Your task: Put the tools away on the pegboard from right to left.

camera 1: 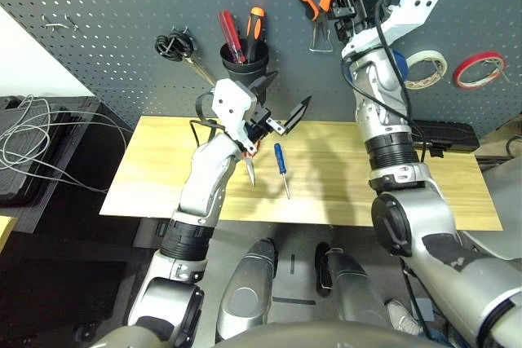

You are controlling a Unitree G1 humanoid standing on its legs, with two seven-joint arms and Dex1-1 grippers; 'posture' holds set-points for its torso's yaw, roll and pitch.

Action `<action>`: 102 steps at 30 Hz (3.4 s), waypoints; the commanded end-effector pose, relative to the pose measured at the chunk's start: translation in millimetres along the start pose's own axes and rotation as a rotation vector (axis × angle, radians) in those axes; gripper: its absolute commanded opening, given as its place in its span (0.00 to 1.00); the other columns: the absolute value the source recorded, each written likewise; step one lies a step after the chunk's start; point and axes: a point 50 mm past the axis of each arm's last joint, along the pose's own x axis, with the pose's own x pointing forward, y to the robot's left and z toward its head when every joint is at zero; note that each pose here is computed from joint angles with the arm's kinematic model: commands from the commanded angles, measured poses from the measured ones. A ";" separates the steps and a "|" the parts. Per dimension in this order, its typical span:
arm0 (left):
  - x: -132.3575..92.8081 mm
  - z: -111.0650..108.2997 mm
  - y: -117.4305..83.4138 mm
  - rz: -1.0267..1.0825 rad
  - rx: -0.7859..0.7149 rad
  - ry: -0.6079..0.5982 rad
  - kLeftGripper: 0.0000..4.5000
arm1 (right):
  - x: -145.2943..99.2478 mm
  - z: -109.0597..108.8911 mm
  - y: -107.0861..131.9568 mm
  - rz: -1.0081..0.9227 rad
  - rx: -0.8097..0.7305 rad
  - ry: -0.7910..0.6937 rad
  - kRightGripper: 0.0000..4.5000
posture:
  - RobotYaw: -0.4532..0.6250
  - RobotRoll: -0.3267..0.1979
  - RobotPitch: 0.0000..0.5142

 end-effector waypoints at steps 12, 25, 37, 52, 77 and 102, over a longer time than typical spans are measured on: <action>-3.6 -3.1 -3.1 -0.026 0.011 0.026 1.00 | -18.0 -17.7 -10.0 -0.068 -0.040 0.065 0.06 | 0.66 0.62 0.50; -3.5 -3.9 -3.3 -0.040 0.019 0.031 1.00 | -27.1 -3.3 -5.8 -0.070 -0.082 0.012 0.59 | 0.65 0.62 0.50; -4.5 -7.2 -4.2 -0.055 0.015 0.039 1.00 | -93.7 21.3 12.2 0.055 -0.181 0.078 0.99 | 0.62 0.62 0.50; -1.9 -20.8 -12.8 -0.132 0.016 0.086 1.00 | -169.8 -10.3 -16.3 -0.104 -0.143 0.447 0.99 | 0.58 0.62 0.47; -14.6 -127.3 -23.3 -0.009 -0.034 0.688 1.00 | -227.6 -71.6 -59.8 0.080 -0.178 1.014 0.99 | 0.57 0.62 0.58; -36.3 -180.0 -41.6 0.127 -0.194 1.062 0.91 | -219.0 -61.7 -25.4 0.160 -0.140 0.986 1.00 | 0.47 0.62 0.63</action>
